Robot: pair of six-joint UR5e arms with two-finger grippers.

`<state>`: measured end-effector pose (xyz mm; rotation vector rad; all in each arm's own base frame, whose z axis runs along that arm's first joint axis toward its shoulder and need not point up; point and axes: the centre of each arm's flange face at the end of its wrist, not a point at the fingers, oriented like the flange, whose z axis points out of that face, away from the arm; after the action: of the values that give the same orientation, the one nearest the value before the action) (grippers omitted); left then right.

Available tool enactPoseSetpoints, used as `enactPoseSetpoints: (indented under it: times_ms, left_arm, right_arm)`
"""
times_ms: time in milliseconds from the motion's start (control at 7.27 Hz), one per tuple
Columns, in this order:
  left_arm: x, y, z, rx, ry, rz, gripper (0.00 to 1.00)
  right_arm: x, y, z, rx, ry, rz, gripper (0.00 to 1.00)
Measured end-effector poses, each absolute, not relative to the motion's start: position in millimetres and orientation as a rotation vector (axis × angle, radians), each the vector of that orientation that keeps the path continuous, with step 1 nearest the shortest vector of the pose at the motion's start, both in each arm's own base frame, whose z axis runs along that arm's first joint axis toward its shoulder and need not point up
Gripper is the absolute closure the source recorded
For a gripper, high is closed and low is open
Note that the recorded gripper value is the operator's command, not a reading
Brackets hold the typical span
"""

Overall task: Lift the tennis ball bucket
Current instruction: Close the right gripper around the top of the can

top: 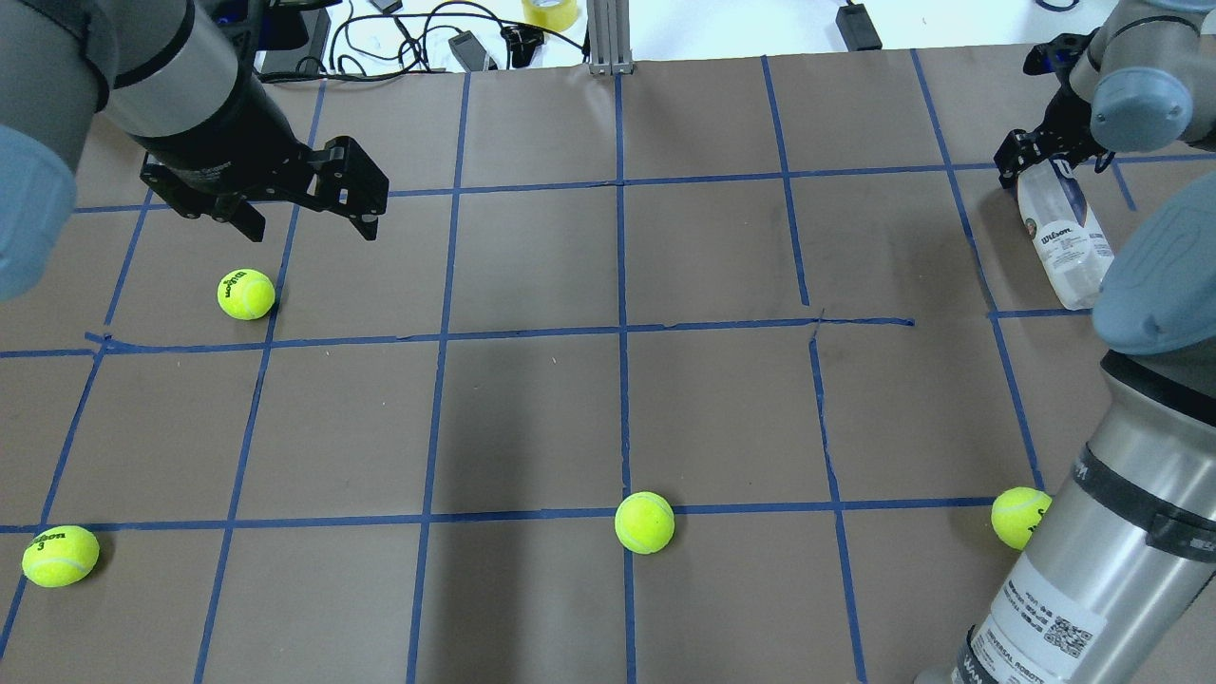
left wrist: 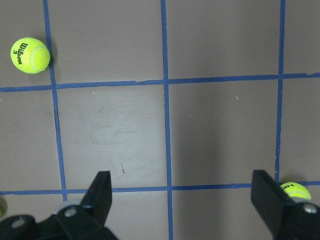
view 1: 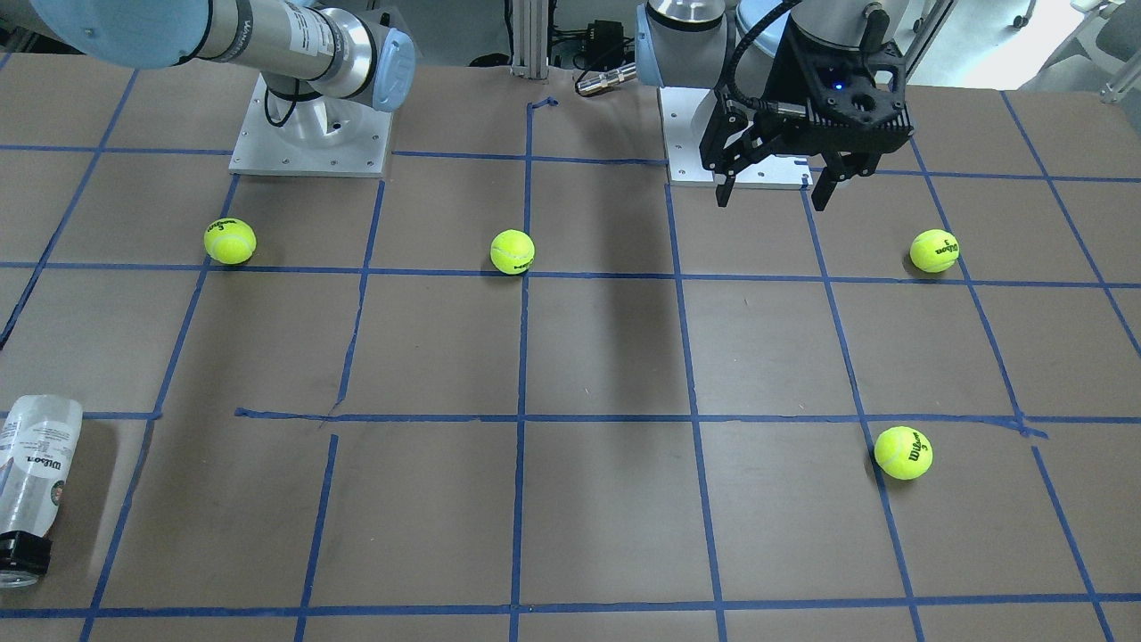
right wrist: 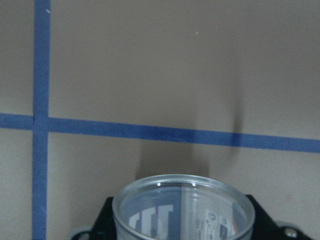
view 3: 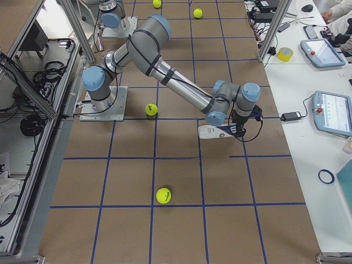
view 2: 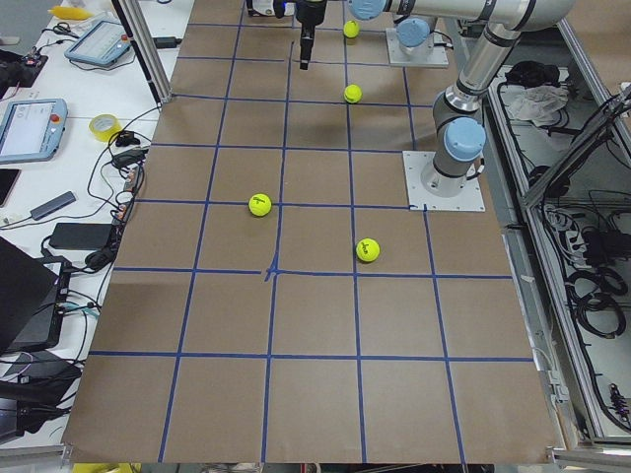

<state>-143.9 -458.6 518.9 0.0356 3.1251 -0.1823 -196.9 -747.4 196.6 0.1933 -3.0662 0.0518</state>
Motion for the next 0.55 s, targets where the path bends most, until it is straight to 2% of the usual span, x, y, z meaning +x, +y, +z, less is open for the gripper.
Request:
enactPoseSetpoints:
  times_ms: [412, 550]
  left_arm:
    - [-144, -458, 519, 0.036, 3.125, -0.182, 0.0]
    - [-144, -458, 519, 0.036, 3.125, -0.182, 0.0]
  right_arm:
    - [-194, -745, 216, 0.203, -3.071, 0.064, 0.38]
    - [-186, -743, 237, 0.208, -3.078, 0.072, 0.44]
